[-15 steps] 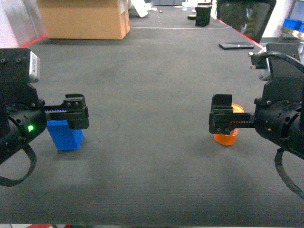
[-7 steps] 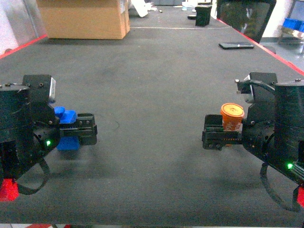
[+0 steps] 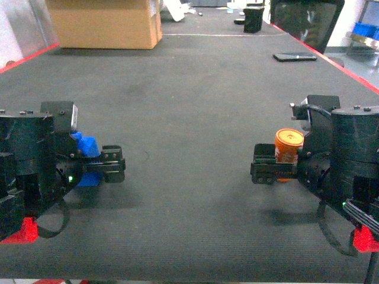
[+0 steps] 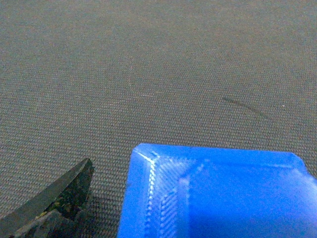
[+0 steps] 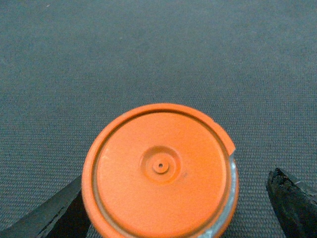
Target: Sort blue parts and orange caps into right shelf containers
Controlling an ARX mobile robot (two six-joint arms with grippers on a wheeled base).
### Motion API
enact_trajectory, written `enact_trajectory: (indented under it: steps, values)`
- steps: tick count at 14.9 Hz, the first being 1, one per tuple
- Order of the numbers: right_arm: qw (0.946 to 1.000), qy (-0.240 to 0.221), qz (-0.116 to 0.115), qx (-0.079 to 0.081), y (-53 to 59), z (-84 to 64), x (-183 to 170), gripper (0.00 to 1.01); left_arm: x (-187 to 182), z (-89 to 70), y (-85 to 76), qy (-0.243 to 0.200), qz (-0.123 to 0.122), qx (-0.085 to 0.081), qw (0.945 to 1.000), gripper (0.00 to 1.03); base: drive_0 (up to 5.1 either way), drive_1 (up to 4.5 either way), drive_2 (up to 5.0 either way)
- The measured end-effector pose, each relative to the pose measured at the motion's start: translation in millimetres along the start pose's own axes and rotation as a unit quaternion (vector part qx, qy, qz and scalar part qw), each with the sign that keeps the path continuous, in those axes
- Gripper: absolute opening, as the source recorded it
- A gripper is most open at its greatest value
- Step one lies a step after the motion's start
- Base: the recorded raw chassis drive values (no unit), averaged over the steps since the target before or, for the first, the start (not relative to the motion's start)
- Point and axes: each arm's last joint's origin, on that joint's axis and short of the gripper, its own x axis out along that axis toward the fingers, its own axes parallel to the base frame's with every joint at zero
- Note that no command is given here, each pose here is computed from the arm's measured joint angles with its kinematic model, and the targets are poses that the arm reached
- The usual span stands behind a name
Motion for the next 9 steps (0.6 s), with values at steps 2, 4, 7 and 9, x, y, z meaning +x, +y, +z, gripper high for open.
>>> enact_trajectory:
  steps: [2, 4, 7, 9]
  values:
    - [0.9998, -0.016, -0.008, 0.001, -0.5, 0.9, 2.2, 0.87, 1.5, 0.7, -0.4, 0.002, 0.004, -0.003, 1.0, 0.98, 0.0, 0.0, 0.0]
    - [0.9999, -0.012, -0.01, 0.001, -1.6, 0.6, 3.4, 0.66, 2.3, 0.5, -0.9, 0.003, 0.005, -0.005, 1.0, 0.86, 0.0, 0.0, 0.0]
    - [0.9999, -0.011, -0.007, 0.0, 1.2, 0.5, 3.3, 0.44, 2.4, -1.4, -1.0, 0.011, 0.009, -0.003, 0.9999, 0.57, 0.0, 0.0, 0.0]
    - [0.9999, -0.014, -0.006, 0.001, 2.1, 0.9, 3.0, 0.44, 1.1, -0.8, -2.2, 0.0, 0.01, -0.006, 0.9999, 0.43, 0.0, 0.0, 0.0]
